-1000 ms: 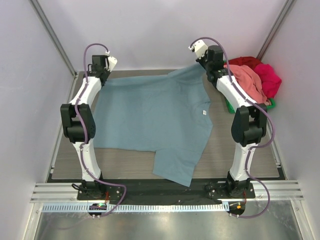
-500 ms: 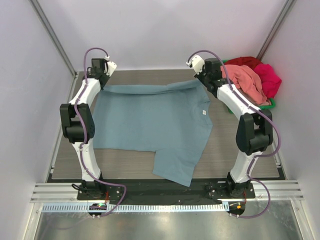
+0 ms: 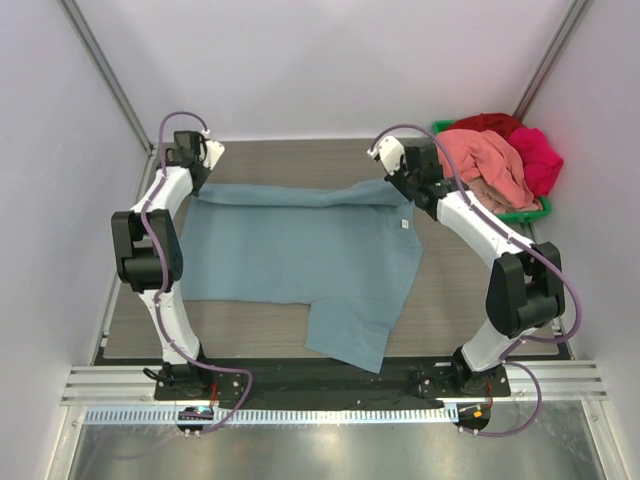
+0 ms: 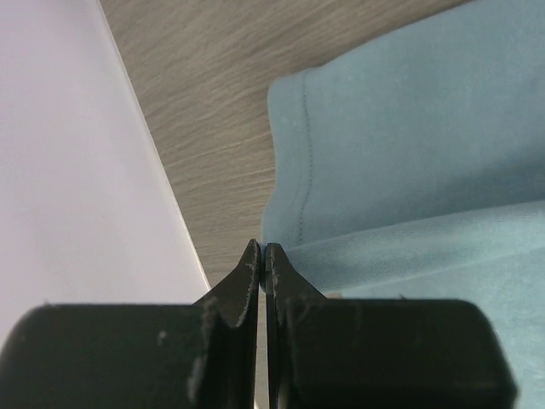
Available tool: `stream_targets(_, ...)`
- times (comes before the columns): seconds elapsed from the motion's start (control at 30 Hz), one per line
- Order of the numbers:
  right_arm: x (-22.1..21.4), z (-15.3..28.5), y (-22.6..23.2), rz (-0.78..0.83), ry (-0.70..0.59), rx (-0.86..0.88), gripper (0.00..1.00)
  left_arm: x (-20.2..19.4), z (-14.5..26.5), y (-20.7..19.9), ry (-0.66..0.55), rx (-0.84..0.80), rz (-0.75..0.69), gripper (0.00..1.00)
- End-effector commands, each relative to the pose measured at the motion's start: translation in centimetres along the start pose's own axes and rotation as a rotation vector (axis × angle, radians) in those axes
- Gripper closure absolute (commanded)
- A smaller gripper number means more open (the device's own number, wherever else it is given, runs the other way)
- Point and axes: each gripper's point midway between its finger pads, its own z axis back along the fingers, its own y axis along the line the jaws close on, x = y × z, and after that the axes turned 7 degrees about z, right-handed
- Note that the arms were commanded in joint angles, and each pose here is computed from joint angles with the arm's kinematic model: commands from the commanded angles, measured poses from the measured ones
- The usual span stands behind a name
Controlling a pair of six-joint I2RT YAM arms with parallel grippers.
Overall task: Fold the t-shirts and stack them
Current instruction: Fold the tshirt
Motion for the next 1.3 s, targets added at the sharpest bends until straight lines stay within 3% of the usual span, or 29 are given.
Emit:
stream_targets(0.0, 0.4, 1.6, 0.8, -0.010, -0.025, 0.011, 0.99, 0.3, 1.9, 1.5, -0.033, 0.015, 0.015, 1.00)
stream_targets(0.27, -1.0, 1.8, 1.9, 0.010, 0.002, 0.030, 0.99, -1.3, 2.0, -0.3, 0.008, -0.042, 0.038, 1.00)
stream_targets(0.53, -3.4, 3.4, 4.2, -0.002, 0.068, 0.113, 0.99, -5.5, 3.5, -2.8, 0.077, -0.100, 0.057, 1.00)
stream_targets(0.6, -3.5, 3.9, 4.9, -0.013, 0.073, 0.147, 0.95, -6.0, 3.8, -2.5, 0.090, -0.079, 0.067, 0.99)
stream_targets(0.63, -4.1, 4.7, 5.9, -0.015, 0.103, 0.206, 0.90, -6.2, 3.9, -1.9, 0.100, -0.054, 0.073, 0.95)
stream_targets(0.8, -0.3, 8.0, 5.2, -0.065, -0.001, 0.273, 0.74, -4.8, 5.4, 3.0, 0.062, 0.056, 0.132, 0.79)
stream_targets(0.83, 0.1, 8.2, 4.8, -0.057, -0.017, 0.262, 0.70, -4.4, 5.5, 3.4, 0.055, 0.065, 0.131, 0.69)
stream_targets(0.93, 0.3, 7.3, 4.3, -0.025, -0.023, 0.238, 0.66, -2.9, 6.0, 4.4, 0.033, 0.068, 0.145, 0.59)
stream_targets(1.07, 0.2, 3.5, 6.2, -0.026, -0.012, 0.326, 0.66, -2.5, 5.5, 2.6, 0.043, 0.001, 0.183, 0.58)
stream_targets(1.27, 1.6, -1.6, 8.7, -0.022, -0.013, 0.498, 0.65, -3.1, 4.4, -3.2, 0.126, -0.165, 0.167, 0.62)
